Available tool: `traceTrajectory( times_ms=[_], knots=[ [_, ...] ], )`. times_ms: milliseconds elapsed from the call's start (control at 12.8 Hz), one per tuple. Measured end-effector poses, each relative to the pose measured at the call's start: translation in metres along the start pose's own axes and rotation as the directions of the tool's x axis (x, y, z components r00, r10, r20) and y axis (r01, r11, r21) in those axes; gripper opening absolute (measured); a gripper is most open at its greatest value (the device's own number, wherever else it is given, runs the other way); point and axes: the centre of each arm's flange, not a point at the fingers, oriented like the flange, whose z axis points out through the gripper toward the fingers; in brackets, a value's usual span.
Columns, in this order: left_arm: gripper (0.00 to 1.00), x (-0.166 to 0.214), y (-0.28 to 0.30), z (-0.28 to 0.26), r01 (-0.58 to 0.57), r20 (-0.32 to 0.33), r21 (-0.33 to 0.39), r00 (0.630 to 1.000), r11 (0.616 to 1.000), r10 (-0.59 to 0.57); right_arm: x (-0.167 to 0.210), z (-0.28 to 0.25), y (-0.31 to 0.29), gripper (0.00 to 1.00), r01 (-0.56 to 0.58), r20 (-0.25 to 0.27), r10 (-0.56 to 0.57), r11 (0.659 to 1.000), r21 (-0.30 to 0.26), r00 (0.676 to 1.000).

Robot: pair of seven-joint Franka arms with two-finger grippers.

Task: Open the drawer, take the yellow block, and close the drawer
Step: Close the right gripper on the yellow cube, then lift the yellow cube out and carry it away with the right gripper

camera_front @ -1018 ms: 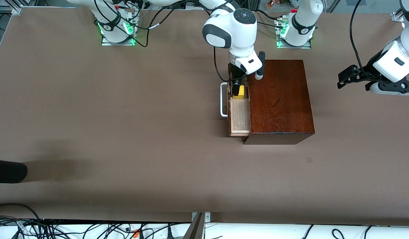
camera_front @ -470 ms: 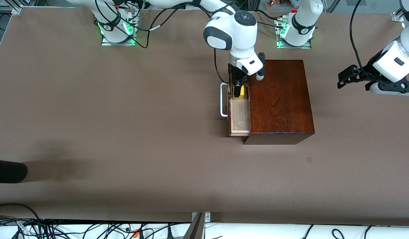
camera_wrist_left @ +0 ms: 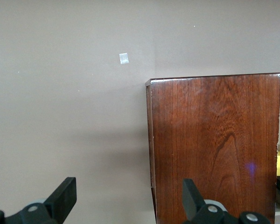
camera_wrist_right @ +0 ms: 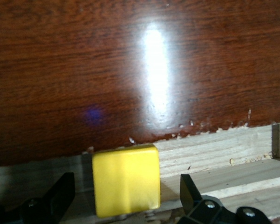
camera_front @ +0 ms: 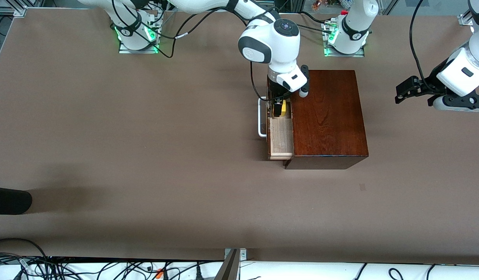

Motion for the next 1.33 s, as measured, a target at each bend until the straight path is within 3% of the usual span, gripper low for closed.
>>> traceTrajectory(
  times_ms=[157,313,391,548,861,1096,1331],
  knots=[
    [1.0,0.0,0.0,0.0,0.0,0.0,0.0,1.0,1.0,0.0,0.0,0.0,0.0,0.95,0.0,0.001,0.0,1.0,0.0,1.0],
    [1.0,0.0,0.0,0.0,0.0,0.0,0.0,1.0,1.0,0.0,0.0,0.0,0.0,0.71,0.001,0.002,-0.001,1.0,0.001,1.0],
    [1.0,0.0,0.0,0.0,0.0,0.0,0.0,1.0,1.0,0.0,0.0,0.0,-0.001,0.71,0.001,0.002,-0.001,1.0,0.001,1.0],
    [1.0,0.0,0.0,0.0,0.0,0.0,0.0,1.0,1.0,0.0,0.001,-0.002,-0.001,0.58,0.001,-0.001,-0.001,1.0,0.0,1.0],
    [1.0,0.0,0.0,0.0,0.0,0.001,0.0,1.0,1.0,0.0,0.0,-0.013,0.0,0.56,-0.04,0.033,0.039,0.999,0.029,0.999],
    [1.0,0.0,0.0,0.0,0.0,0.002,0.0,1.0,1.0,0.0,-0.004,-0.072,0.016,0.56,-0.106,0.058,0.102,0.992,0.067,0.993],
    [1.0,0.0,0.0,0.0,0.0,0.002,0.0,1.0,1.0,0.0,-0.014,-0.139,0.028,0.56,-0.156,0.046,0.153,0.985,0.072,0.987]
  ],
)
